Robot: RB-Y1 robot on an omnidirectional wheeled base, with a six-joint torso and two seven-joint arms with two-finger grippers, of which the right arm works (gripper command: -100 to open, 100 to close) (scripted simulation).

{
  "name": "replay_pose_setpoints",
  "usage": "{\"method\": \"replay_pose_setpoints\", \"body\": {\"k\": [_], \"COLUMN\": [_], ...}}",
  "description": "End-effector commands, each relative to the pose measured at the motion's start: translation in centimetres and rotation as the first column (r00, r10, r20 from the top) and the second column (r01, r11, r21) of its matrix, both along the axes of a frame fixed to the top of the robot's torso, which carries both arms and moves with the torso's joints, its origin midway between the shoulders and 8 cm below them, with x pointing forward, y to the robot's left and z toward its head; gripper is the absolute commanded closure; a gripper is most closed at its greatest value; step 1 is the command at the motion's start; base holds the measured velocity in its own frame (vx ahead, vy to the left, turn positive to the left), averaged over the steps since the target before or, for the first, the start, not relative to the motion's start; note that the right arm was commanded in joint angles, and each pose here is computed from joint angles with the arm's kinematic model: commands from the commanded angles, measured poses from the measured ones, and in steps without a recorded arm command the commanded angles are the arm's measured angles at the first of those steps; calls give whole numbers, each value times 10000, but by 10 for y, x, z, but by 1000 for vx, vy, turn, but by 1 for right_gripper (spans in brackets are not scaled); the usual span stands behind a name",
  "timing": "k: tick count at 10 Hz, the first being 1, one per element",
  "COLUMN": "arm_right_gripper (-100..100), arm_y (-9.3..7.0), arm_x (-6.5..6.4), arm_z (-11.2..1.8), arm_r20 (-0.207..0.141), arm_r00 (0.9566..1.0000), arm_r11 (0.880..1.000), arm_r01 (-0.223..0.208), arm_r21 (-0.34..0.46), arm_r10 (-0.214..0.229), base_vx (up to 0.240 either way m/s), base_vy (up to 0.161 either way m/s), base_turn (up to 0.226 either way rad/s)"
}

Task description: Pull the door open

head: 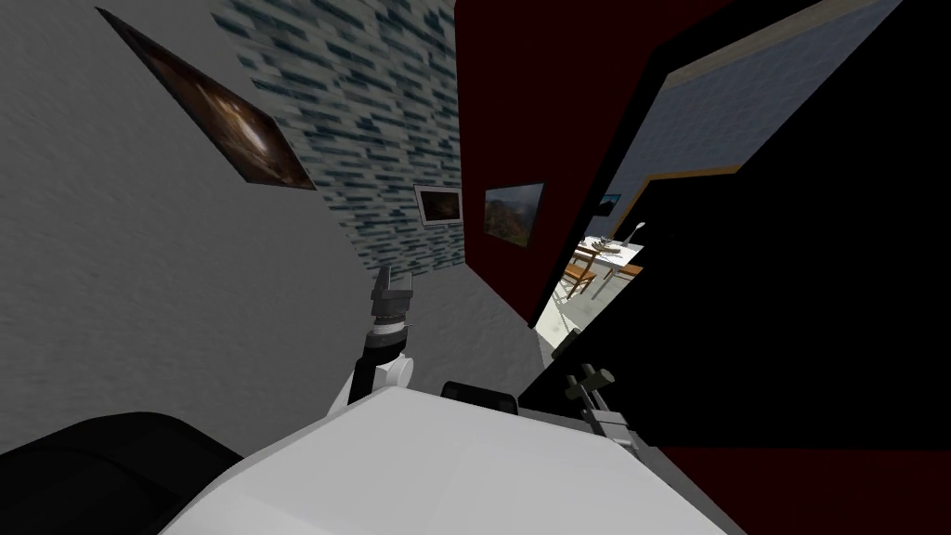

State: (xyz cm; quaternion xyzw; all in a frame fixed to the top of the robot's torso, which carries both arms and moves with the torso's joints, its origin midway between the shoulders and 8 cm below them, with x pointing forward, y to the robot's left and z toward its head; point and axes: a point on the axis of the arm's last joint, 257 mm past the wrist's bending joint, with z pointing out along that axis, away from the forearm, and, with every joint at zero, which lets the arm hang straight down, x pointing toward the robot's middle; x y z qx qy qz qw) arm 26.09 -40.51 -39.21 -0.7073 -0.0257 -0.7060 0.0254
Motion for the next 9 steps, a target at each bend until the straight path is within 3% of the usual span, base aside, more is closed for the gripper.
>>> {"method": "replay_pose_setpoints", "body": {"k": [1, 3, 9], "arm_right_gripper": [100, 100, 100], "arm_y": [0, 3, 6], "arm_x": [0, -21, -51], "arm_z": [0, -2, -1], "arm_r20": [0, -4, 15], "arm_r00": [10000, 9997, 9980], "arm_r11": [10000, 9997, 9980], "arm_r01": [0, -251, -629], "arm_r21": [0, -14, -17], "arm_r10": [0, 251, 629], "base_vx": [-61, -134, -109], "base_vy": [-23, -49, -38], "base_turn": [30, 143, 64]}}
